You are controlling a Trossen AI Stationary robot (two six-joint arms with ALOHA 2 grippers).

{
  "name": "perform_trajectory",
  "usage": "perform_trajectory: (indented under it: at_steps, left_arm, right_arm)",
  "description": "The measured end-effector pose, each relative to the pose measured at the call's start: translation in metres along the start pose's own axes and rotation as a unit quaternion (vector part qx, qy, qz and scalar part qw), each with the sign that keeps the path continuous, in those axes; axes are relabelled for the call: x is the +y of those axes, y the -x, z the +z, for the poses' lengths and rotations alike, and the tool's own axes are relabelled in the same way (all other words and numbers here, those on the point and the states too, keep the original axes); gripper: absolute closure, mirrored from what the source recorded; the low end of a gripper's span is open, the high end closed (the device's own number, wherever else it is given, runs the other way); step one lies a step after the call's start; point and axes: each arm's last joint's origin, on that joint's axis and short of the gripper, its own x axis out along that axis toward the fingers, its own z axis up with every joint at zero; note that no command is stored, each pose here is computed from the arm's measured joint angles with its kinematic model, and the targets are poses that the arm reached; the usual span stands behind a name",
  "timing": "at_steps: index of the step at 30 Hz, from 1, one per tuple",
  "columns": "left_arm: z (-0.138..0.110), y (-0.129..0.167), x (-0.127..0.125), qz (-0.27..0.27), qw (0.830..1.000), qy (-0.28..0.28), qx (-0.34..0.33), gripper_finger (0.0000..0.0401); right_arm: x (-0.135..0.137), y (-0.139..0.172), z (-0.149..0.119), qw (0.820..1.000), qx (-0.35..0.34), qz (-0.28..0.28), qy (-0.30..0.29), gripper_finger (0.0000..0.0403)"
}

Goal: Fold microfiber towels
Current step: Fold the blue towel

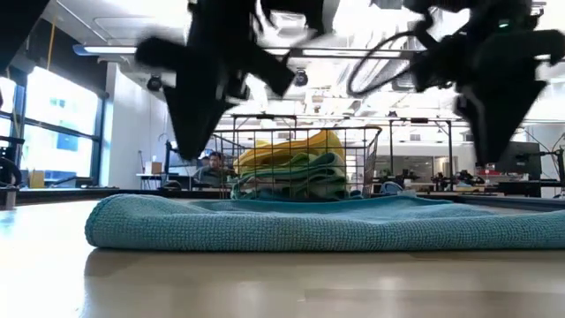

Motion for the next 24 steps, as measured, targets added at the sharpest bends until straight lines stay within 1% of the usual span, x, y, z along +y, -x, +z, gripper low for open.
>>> perform_trajectory:
  at_steps: [1,3,4,8,11,15,18,20,24]
  left_arm:
    - [-0.002,0.006,-0.003,-0.021,1.0,-0.006,-0.018,0.0291]
    - [-0.006,0.019,-0.012,-0.06,0.996,-0.021,-0.066,0.0291]
    - [-0.008,0.024,-0.017,-0.071,0.993,-0.029,-0.09,0.0291]
    - [-0.019,0.038,-0.036,-0.093,0.978,-0.042,-0.181,0.029]
    - [-0.022,0.033,-0.048,-0.109,0.966,-0.016,-0.233,0.029]
    - [-0.025,0.01,-0.063,-0.12,0.962,0.009,-0.244,0.029]
    - [-0.026,-0.002,-0.069,-0.118,0.96,0.029,-0.253,0.029]
    - [-0.026,-0.007,-0.072,-0.111,0.957,0.038,-0.265,0.029]
    - [-0.03,-0.024,-0.075,-0.096,0.957,0.058,-0.267,0.029]
  right_arm:
    - [0.002,0.0,-0.004,1.0,0.009,-0.002,-0.012,0.0206]
    - [0.011,-0.004,-0.013,0.999,0.022,0.016,-0.029,0.0206]
    - [0.015,-0.006,-0.019,0.999,0.031,0.028,-0.033,0.0206]
    - [0.034,-0.02,-0.043,0.995,0.042,0.069,-0.057,0.0206]
    - [0.045,-0.03,-0.059,0.989,0.038,0.107,-0.098,0.0206]
    - [0.064,-0.037,-0.076,0.975,0.005,0.175,-0.141,0.0206]
    - [0.076,-0.038,-0.084,0.958,-0.038,0.222,-0.178,0.0206]
    - [0.079,-0.038,-0.088,0.946,-0.07,0.233,-0.213,0.0206]
    - [0.077,-0.042,-0.096,0.917,-0.124,0.221,-0.309,0.0206]
